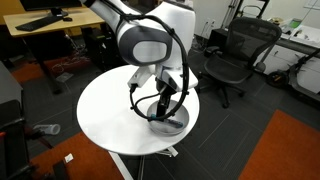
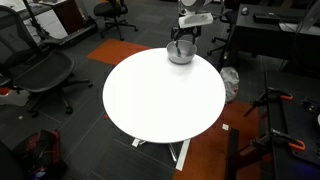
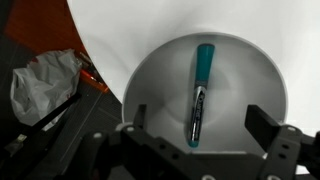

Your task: Remove the marker from the bowl and put it on the table

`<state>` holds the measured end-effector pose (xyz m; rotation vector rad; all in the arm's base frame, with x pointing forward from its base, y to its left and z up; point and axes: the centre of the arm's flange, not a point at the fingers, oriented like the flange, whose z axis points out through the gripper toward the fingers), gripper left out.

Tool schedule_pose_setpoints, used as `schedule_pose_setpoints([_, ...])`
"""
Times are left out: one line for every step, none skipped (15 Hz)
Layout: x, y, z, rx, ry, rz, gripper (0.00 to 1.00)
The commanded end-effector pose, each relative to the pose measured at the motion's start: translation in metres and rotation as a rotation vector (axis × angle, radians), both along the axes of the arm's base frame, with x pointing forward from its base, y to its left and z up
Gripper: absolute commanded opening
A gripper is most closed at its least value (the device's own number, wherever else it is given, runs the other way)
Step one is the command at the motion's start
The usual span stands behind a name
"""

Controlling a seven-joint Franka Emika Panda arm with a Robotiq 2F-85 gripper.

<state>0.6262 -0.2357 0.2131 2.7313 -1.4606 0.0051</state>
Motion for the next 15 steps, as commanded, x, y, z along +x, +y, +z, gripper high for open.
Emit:
schedule_pose_setpoints([0.016,-0.002,-0.013,-0.035,-0.011,-0.035,1.0])
schedule_pose_setpoints([0.017,-0.002,-0.018,-0.041,-0.008,-0.041,1.0])
schedule_pose_setpoints([0.018,-0.002,-0.022,-0.046,-0.007,-0.047,1.0])
schedule_pose_setpoints([0.02,-0.002,-0.026,-0.046,-0.007,-0.048,1.0])
schedule_pose_setpoints([0.02,-0.003,-0.03,-0.046,-0.006,-0.055,1.0])
schedule_pose_setpoints([0.021,-0.003,-0.034,-0.045,-0.005,-0.058,1.0])
schedule_pose_setpoints([0.022,-0.005,-0.038,-0.043,-0.003,-0.059,1.0])
schedule_pose_setpoints([0.022,-0.005,-0.041,-0.042,-0.001,-0.06,1.0])
schedule_pose_setpoints([0.023,-0.006,-0.044,-0.041,0.001,-0.059,1.0])
schedule_pose_setpoints([0.023,-0.007,-0.046,-0.039,0.002,-0.06,1.0])
schedule_pose_setpoints([0.024,-0.008,-0.049,-0.039,0.003,-0.06,1.0])
schedule_pose_setpoints([0.025,-0.009,-0.051,-0.037,0.004,-0.061,1.0])
schedule_pose_setpoints([0.025,-0.009,-0.053,-0.035,0.005,-0.063,1.0])
schedule_pose_setpoints([0.026,-0.01,-0.054,-0.035,0.005,-0.063,1.0])
schedule_pose_setpoints([0.026,-0.011,-0.056,-0.032,0.005,-0.061,1.0])
